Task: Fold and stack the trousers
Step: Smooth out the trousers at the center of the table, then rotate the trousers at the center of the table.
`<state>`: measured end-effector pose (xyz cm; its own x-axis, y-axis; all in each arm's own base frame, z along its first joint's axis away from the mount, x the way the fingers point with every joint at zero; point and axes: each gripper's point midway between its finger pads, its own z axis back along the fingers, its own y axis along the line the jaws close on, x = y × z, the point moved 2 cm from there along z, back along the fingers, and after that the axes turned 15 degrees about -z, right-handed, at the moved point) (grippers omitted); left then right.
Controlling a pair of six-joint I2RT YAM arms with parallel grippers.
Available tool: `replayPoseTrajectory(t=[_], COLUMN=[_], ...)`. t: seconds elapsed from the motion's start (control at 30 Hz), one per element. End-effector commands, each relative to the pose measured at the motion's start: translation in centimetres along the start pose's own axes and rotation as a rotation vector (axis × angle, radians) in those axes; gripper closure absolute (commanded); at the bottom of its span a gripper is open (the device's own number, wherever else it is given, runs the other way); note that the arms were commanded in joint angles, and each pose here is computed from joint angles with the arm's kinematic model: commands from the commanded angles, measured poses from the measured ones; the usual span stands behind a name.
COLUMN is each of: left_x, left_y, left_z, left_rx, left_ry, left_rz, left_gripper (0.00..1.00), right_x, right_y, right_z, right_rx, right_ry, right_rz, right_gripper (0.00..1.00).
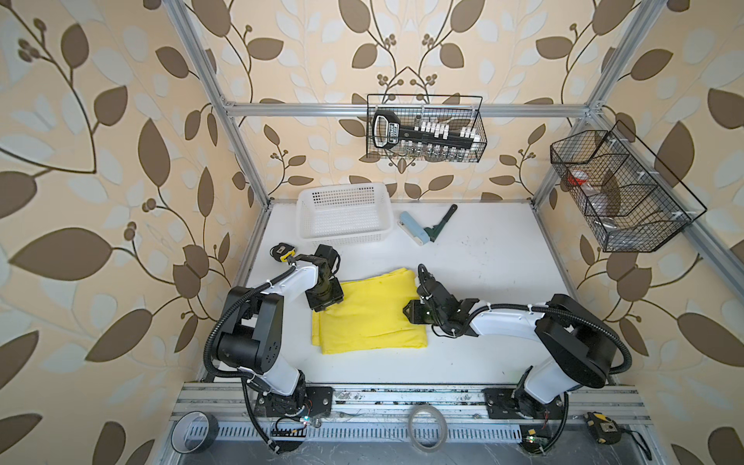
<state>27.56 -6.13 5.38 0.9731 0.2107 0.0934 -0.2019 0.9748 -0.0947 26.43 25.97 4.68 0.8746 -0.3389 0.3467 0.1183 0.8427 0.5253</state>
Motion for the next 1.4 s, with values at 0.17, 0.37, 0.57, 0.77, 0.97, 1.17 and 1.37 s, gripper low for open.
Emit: replayPoseTrajectory(t=[0.17, 0.37, 0.57, 0.77, 0.97, 1.17, 1.37], left_x=[-1.4, -3.2, 0.0, 3.4, 5.4, 6.6, 4.6], left_y=[-2.2, -1.9, -0.3, -2.0, -4.1, -4.0, -3.6], left_z=[-0.3, 0.6, 4.4, 5.5, 3.3, 1.2, 0.4], left_rx=[-0.085, -0.076, 0.096, 0.089, 0.043, 0.083, 0.072], left_ry=[0.033, 0.020, -0.083, -0.095, -0.032, -0.011, 0.055], left_rz=[0.001, 0.006, -0.127, -0.257, -0.309, -0.297, -0.282], left_gripper=[0.50, 0.46, 0.31, 0.20, 0.20, 0.20, 0.20], right_x=[3.5, 7.6, 7.5, 1.7, -3.6, -5.4, -4.8], right_y=[-8.9, -8.0, -2.2, 3.8, 6.5, 2.1, -2.9], right_z=[1.3, 4.4, 8.3, 8.9, 6.0, 1.8, 1.3], right_rx=[-0.366, -0.344, -0.149, 0.057, 0.091, -0.070, -0.263], right_ry=[-0.034, -0.131, -0.169, -0.092, -0.007, 0.009, -0.002], right_rz=[0.047, 0.053, 0.067, 0.050, 0.067, 0.098, 0.147], right_gripper=[0.62, 0.62, 0.55, 0.50, 0.47, 0.46, 0.47])
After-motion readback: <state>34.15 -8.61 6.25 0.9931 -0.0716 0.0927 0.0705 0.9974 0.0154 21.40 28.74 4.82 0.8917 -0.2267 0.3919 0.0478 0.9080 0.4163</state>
